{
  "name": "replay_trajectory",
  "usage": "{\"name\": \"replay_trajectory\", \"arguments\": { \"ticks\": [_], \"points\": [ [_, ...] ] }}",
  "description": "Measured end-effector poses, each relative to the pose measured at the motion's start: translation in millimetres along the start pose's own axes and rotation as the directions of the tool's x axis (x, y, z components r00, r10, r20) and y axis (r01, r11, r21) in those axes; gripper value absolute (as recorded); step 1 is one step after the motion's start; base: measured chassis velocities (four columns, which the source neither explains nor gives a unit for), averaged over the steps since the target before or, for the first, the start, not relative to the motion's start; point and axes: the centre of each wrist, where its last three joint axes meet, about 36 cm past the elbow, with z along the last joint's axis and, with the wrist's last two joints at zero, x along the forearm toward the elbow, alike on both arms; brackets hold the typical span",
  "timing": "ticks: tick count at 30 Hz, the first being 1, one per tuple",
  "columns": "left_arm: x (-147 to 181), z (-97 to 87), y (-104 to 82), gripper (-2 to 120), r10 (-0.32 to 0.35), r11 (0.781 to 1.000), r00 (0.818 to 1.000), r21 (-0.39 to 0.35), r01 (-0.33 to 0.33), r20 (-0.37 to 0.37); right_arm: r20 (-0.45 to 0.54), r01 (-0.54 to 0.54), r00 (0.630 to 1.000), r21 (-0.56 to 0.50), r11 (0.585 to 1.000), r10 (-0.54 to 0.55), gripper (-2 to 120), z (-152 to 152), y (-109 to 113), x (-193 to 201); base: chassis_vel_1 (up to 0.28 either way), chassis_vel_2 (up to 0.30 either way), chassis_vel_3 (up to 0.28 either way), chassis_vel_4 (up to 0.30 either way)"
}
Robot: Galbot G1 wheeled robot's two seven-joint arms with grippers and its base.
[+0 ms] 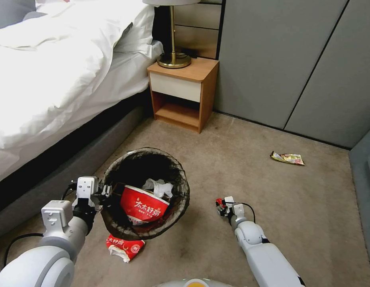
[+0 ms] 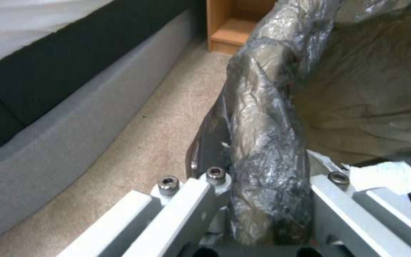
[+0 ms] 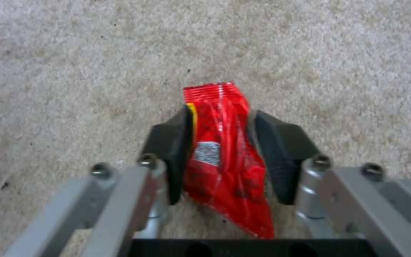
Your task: Pick up the trash bin, then pick up the garbage from the floor and place it into the trash bin.
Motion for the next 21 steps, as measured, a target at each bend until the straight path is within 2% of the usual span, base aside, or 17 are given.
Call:
{"name": "replay_trajectory", "arguments": {
  "ticks": [2, 4, 7, 10, 17, 20, 21],
  "points": [
    [-0.1, -0.3, 0.1, 1, 0.000, 1.000, 1.000, -0.001, 0.000, 0.001, 0.001, -0.001, 1.000, -0.002, 1.000, 0.001, 24, 1.6, 0.2, -0.6, 0.000, 0.000, 0.000, 0.000],
    [-0.2, -0.3, 0.1, 1, 0.000, 1.000, 1.000, -0.001, 0.000, 0.002, 0.001, -0.002, 1.000, -0.003, 1.000, 0.002, 21, 2.0, -0.1, -0.7, 0.000, 0.000, 0.000, 0.000],
    [-0.4, -0.8, 0.0, 1, 0.002, 1.000, 1.000, -0.003, -0.002, 0.004, 0.002, -0.004, 1.000, -0.004, 1.000, 0.004, 4, 2.8, 0.4, -1.1, 0.000, 0.000, 0.000, 0.000],
    [-0.7, -1.2, 0.1, 1, 0.003, 1.000, 1.000, -0.005, -0.002, 0.006, 0.001, -0.005, 1.000, -0.005, 1.000, 0.005, 0, 2.8, 0.5, -1.5, 0.000, 0.000, 0.000, 0.000],
    [-1.2, -2.0, -0.2, 1, 0.006, 1.000, 1.000, -0.007, -0.006, 0.010, 0.024, -0.017, 1.000, -0.009, 1.000, 0.017, 0, -2.6, -1.3, 0.9, 0.000, 0.000, 0.000, 0.000],
    [-1.2, -2.3, 0.1, 1, 0.008, 1.000, 1.000, -0.010, -0.008, 0.010, 0.067, -0.026, 0.997, -0.009, 1.000, 0.027, 0, -15.6, -6.6, 7.7, 0.000, 0.000, 0.000, 0.000],
    [-1.2, -2.5, 0.4, 1, 0.010, 1.000, 1.000, -0.011, -0.010, 0.010, 0.114, -0.032, 0.993, -0.004, 0.999, 0.032, 0, -30.3, -11.4, 15.2, 0.000, 0.000, 0.000, 0.000]
  ]
}}
